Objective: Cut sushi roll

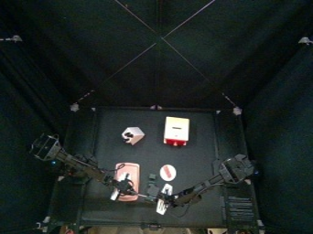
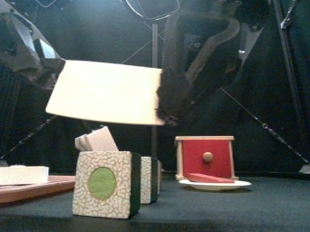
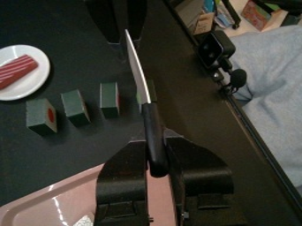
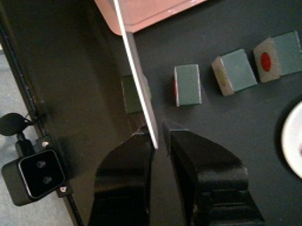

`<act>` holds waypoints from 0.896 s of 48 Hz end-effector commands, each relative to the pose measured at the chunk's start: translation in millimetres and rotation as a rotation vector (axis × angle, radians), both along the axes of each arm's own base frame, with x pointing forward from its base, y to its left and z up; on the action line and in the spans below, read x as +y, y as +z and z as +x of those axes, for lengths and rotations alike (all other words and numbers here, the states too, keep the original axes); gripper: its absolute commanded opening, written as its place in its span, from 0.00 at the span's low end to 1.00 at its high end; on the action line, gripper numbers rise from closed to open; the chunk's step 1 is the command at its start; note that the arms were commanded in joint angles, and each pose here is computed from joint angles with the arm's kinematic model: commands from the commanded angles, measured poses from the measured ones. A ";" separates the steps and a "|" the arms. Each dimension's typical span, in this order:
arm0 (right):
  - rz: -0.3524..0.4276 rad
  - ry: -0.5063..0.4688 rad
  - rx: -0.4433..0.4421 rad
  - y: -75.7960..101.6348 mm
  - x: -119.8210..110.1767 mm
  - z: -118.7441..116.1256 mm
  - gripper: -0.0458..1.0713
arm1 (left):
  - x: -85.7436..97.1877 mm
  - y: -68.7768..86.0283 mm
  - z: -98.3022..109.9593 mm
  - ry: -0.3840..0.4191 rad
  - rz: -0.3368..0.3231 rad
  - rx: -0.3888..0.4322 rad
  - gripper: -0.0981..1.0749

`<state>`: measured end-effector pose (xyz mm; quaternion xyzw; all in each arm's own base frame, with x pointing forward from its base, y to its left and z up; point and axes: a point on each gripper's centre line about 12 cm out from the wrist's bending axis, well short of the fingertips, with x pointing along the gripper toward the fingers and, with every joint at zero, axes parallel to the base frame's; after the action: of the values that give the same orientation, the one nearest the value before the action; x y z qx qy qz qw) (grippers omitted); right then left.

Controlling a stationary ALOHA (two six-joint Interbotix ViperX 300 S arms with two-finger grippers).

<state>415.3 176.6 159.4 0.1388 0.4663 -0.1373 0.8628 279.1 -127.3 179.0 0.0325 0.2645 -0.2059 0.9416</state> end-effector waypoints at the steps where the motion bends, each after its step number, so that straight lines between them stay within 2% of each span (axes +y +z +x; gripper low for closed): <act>1: 0.029 -0.006 -0.066 33.3 0.5 4.0 0.60 | 1.1 12.2 3.1 0.005 -0.015 -0.039 0.33; 24: 0.024 -0.018 -0.051 38.0 3.9 0.9 0.60 | 6.2 18.4 -6.3 0.011 -0.030 -0.062 0.33; 43: 0.027 -0.023 -0.054 39.2 2.8 1.6 0.60 | 9.0 13.5 -13.4 0.009 -0.029 -0.058 0.33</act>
<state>414.4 178.2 166.4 0.1389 0.4710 -0.1513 0.8579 262.7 -116.8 184.6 0.0276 0.2488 -0.2028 0.9467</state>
